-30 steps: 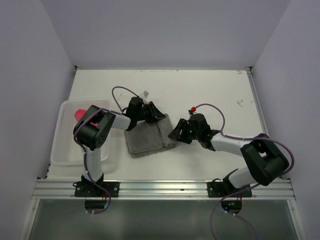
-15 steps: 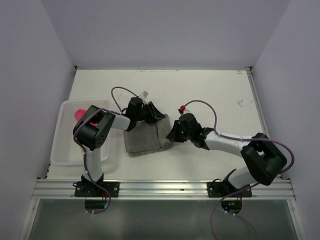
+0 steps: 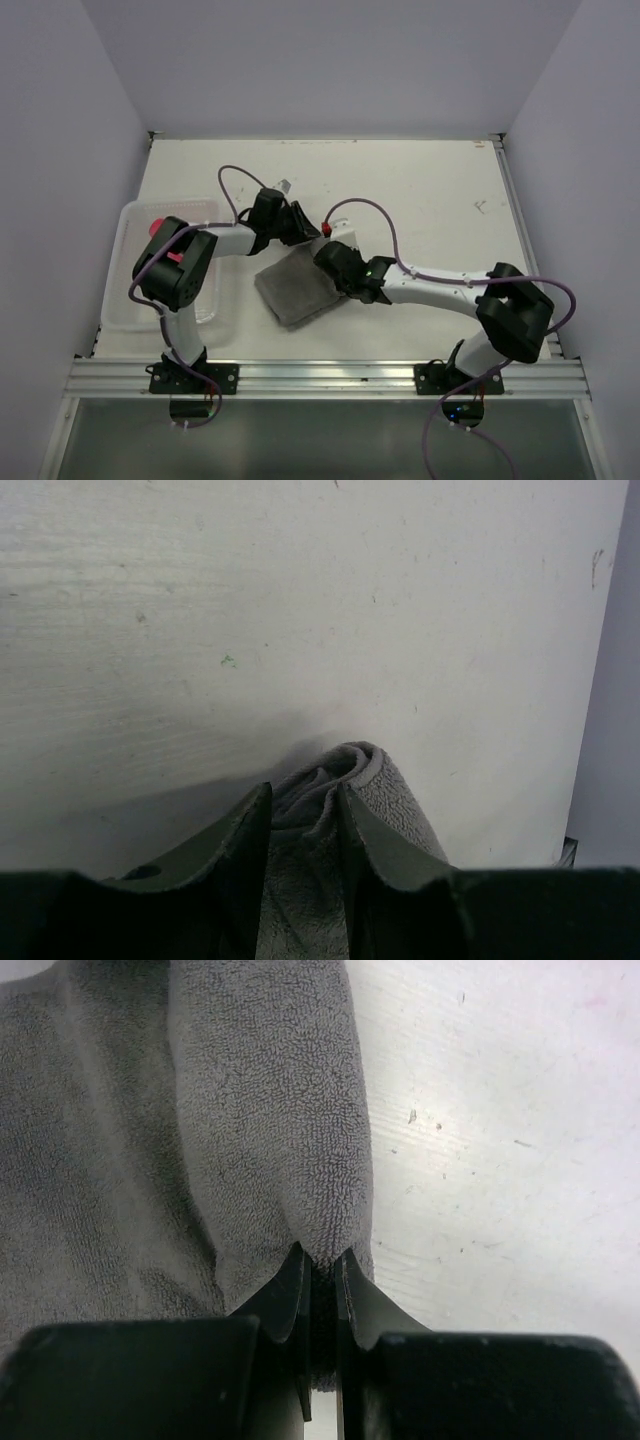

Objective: Roll the towels
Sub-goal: Roll the towel

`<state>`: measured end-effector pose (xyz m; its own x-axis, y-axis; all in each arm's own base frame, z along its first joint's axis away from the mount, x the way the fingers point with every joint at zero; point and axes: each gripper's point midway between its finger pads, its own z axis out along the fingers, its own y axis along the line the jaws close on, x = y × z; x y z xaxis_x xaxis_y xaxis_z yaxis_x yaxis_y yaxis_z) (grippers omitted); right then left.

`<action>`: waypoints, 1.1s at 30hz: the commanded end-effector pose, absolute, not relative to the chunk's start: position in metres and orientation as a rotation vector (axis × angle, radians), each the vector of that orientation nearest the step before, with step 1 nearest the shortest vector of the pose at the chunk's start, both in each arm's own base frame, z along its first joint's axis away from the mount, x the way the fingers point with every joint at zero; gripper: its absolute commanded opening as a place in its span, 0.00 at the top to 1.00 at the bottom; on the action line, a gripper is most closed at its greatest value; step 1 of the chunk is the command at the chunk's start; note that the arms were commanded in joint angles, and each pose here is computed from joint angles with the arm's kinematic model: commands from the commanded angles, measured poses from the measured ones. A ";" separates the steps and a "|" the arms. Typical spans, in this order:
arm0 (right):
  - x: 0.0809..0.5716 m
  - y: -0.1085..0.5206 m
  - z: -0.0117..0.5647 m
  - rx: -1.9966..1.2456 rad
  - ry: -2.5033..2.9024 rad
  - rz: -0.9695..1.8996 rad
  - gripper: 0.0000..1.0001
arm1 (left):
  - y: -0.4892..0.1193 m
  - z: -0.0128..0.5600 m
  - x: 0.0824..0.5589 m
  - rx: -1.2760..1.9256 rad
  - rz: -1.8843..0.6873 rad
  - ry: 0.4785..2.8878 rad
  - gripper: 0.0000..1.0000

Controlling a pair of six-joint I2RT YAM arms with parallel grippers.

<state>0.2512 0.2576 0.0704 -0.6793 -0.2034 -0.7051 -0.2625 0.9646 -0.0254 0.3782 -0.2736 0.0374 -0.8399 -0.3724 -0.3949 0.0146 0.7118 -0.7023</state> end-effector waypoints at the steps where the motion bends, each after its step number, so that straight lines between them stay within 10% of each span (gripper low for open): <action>1: 0.261 0.233 0.088 -0.444 2.199 -0.295 1.00 | -0.251 0.049 0.391 -0.280 -0.842 2.380 0.64; 33: 0.206 0.306 0.056 -0.797 1.955 -0.574 1.00 | -0.271 0.126 0.358 -0.182 -1.268 2.130 0.63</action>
<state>0.2127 0.2977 0.0669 -0.3547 -0.7430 -0.5676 -0.2842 0.6640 -0.6916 0.3526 -0.2655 0.0854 -0.8199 -0.4287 -0.3794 0.0766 0.5746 -0.8149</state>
